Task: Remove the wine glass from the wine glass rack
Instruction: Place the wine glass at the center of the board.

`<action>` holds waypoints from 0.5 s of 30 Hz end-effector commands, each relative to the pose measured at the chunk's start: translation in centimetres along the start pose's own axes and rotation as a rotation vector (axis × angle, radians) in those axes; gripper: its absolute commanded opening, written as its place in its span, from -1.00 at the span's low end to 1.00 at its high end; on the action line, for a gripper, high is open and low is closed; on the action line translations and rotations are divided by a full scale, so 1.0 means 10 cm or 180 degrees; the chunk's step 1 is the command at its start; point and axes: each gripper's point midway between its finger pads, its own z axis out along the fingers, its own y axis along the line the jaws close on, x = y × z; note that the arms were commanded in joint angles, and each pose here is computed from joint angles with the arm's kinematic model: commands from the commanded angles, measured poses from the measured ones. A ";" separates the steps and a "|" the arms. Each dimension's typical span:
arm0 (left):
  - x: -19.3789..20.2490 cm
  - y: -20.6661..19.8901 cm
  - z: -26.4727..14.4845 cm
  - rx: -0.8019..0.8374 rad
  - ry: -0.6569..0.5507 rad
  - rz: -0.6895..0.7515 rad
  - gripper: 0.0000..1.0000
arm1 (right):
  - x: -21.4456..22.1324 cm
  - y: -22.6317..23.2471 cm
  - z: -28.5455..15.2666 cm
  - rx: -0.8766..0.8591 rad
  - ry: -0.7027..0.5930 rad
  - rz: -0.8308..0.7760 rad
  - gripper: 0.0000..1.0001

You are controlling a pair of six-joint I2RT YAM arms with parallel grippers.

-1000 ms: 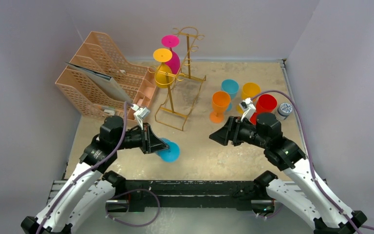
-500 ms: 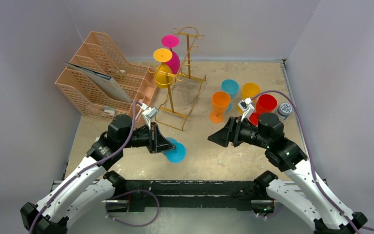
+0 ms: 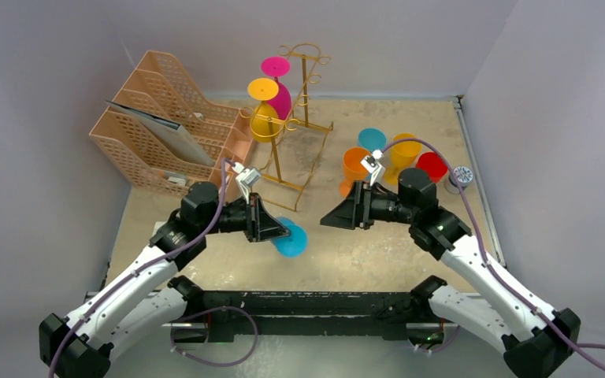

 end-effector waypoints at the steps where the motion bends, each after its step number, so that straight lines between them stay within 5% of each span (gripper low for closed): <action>1: -0.19 -0.22 0.07 0.0356 -0.0174 0.0159 -1.00 | 0.04 0.19 0.08 -0.0349 0.0203 -0.0076 0.35; 15: -0.26 -0.26 0.11 0.0451 -0.0311 0.0098 -1.00 | 0.24 0.28 0.36 -0.0576 0.0620 -0.0186 -0.08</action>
